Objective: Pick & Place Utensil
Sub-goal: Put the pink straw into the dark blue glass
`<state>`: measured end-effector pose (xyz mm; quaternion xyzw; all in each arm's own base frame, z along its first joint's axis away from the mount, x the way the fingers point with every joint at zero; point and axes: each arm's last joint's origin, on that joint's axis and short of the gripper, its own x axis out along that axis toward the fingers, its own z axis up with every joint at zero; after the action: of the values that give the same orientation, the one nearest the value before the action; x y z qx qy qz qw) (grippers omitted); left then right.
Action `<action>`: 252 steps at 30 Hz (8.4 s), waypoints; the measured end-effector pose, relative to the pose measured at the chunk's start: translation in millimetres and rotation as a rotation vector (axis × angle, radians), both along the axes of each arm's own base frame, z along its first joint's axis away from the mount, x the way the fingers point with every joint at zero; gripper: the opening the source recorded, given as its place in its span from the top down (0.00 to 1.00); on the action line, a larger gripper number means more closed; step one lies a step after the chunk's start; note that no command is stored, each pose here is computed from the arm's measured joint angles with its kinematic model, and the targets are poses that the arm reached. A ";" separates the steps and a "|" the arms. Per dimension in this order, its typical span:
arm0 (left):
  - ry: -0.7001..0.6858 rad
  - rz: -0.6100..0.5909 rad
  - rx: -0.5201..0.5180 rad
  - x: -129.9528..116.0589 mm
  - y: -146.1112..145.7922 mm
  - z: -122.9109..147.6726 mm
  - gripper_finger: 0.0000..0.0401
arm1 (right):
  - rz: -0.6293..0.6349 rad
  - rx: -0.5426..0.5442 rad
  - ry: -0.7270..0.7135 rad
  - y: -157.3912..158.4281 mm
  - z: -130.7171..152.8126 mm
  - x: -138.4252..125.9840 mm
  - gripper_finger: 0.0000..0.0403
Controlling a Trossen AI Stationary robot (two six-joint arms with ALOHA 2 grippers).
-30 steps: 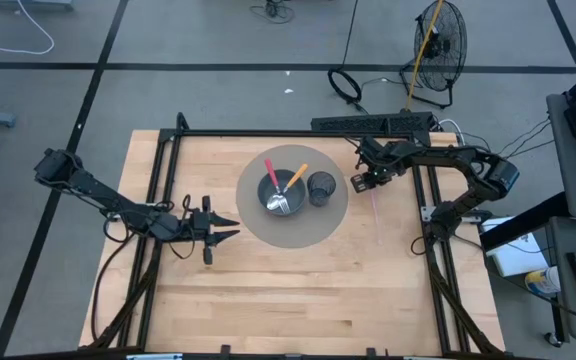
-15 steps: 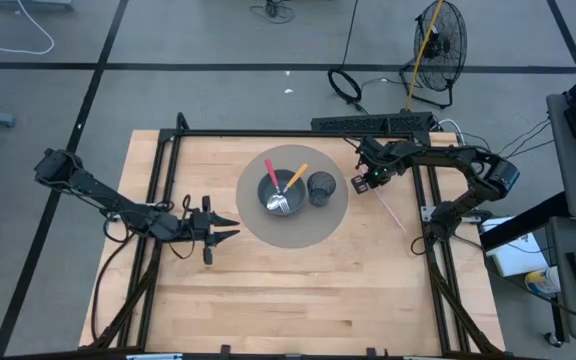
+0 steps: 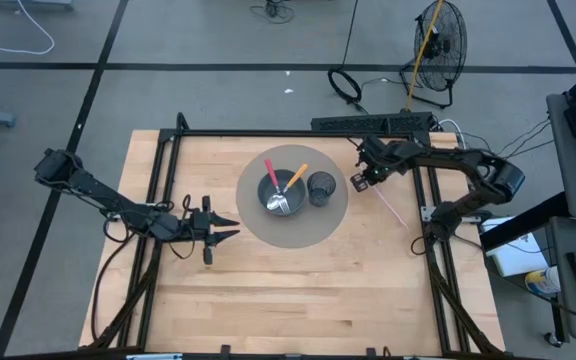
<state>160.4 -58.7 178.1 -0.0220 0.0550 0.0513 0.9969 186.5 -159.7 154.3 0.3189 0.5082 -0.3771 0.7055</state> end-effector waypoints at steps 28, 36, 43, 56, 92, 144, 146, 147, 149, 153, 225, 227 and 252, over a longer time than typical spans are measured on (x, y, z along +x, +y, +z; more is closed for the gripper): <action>-0.001 0.043 0.016 -0.1 1.3 0.1 0.74 | 0.177 -0.715 -0.737 37.9 152.3 -21.6 1.00; 0.000 0.042 0.024 -0.2 1.3 0.1 0.74 | 0.290 -0.824 -0.908 51.8 171.5 -10.2 1.00; 0.000 0.041 0.027 -0.2 1.3 0.1 0.74 | 0.350 -0.884 -0.982 61.8 180.2 -4.4 1.00; -0.001 0.051 0.026 -0.2 1.6 0.1 0.74 | 0.454 -0.896 -1.117 82.3 185.4 16.4 1.00; -0.003 0.052 0.008 -0.2 1.5 0.1 0.74 | 0.524 -0.888 -1.188 96.9 161.6 35.7 1.00; -0.030 0.069 -0.005 0.0 1.9 2.8 0.74 | 0.354 -0.860 -1.166 80.3 48.6 40.5 1.00; -0.030 0.069 -0.006 0.0 1.9 2.8 0.74 | 0.351 -0.850 -1.163 79.9 46.2 41.7 1.00; -0.029 0.069 -0.006 0.0 1.9 2.7 0.74 | 0.350 -0.843 -1.161 79.7 44.8 42.3 1.00; -0.029 0.069 -0.006 0.0 1.9 2.7 0.74 | 0.347 -0.840 -1.166 79.4 43.4 43.4 1.00; -0.029 0.069 -0.006 0.0 1.9 2.7 0.74 | 0.346 -0.833 -1.160 79.1 41.7 44.0 1.00; -0.017 0.071 -0.010 -0.1 1.9 1.3 0.74 | 0.332 -0.788 -0.990 79.0 40.3 34.5 0.17; -0.017 0.071 -0.011 -0.1 1.9 1.3 0.74 | 0.366 -0.769 -0.980 80.3 39.9 33.7 0.15; -0.014 0.071 0.008 -0.1 2.0 1.3 0.74 | 0.338 -0.794 -0.797 85.3 49.7 10.6 0.12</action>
<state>160.3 -56.7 179.4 -0.0201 0.0471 0.0867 0.9949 197.1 -74.4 204.0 0.0619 0.0671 -0.2720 0.9580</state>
